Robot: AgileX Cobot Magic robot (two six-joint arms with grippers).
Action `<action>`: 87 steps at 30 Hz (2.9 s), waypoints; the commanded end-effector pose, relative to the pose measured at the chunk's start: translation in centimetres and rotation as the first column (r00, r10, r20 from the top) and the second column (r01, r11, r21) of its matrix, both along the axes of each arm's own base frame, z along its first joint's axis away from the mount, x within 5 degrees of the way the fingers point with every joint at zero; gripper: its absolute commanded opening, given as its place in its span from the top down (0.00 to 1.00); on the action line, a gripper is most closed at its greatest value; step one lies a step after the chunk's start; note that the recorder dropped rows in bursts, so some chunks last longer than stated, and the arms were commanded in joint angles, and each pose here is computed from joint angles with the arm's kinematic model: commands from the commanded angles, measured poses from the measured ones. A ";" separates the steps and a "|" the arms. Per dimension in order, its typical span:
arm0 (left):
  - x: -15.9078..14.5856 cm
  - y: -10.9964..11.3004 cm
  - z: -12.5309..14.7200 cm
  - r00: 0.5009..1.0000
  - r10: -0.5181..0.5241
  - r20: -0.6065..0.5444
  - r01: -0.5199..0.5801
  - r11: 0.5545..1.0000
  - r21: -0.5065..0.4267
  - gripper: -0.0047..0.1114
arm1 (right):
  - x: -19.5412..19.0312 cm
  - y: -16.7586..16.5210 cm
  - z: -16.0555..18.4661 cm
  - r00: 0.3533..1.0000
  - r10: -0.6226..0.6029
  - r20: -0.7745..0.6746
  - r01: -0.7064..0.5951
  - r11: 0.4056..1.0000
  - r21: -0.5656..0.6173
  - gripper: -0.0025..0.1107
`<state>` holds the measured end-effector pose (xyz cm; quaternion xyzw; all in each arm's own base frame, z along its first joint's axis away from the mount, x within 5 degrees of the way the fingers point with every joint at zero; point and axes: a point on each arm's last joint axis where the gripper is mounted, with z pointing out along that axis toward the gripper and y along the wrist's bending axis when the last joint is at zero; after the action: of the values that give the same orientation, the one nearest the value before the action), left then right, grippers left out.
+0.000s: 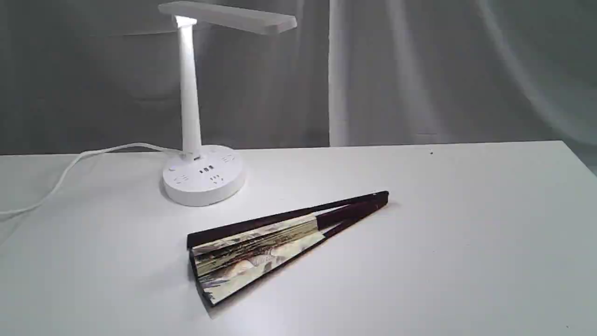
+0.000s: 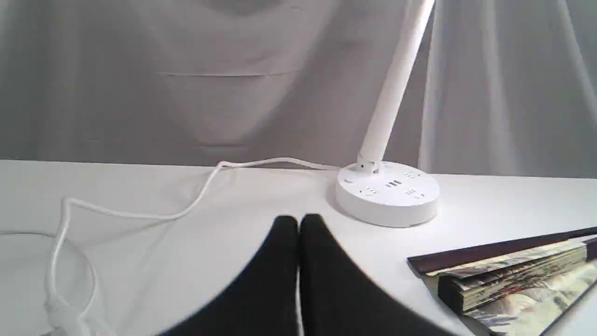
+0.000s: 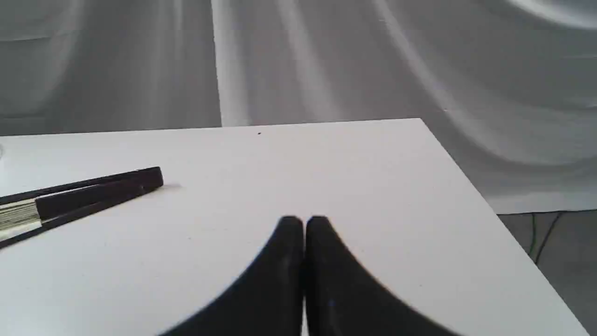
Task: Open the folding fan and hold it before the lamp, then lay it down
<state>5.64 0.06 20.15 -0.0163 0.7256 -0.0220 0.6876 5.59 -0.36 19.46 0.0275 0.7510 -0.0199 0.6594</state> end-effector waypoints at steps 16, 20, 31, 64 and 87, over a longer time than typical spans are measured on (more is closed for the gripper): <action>0.0 0.0 0.0 1.000 -0.001 0.013 0.001 1.000 -0.008 0.96 | 0.0 0.0 0.1 1.000 0.001 0.029 -0.001 1.000 0.001 0.98; 0.0 0.0 0.0 1.000 -0.001 0.014 0.001 1.000 -0.016 0.96 | 0.0 0.0 0.5 0.998 0.001 0.069 -0.002 1.000 0.011 0.98; 0.0 0.0 0.0 1.000 0.005 0.012 -0.004 0.991 -0.133 0.96 | 0.1 0.1 1.1 0.990 -0.005 0.138 -0.007 0.996 0.084 0.98; -4.5 0.5 10.0 0.997 0.054 -0.051 -0.068 0.941 -0.333 0.96 | 0.8 0.0 7.0 1.000 0.008 -0.028 -0.008 1.000 0.017 0.98; 5.3 -1.4 9.1 0.828 -0.111 -0.549 -0.056 0.959 -0.279 0.96 | 10.4 -0.6 7.9 0.902 0.018 -0.432 0.006 0.998 0.055 0.98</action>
<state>10.13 -1.16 29.18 -0.1098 0.8824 -0.1200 0.4414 15.47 -0.93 27.66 0.0421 0.8722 -0.0006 0.4873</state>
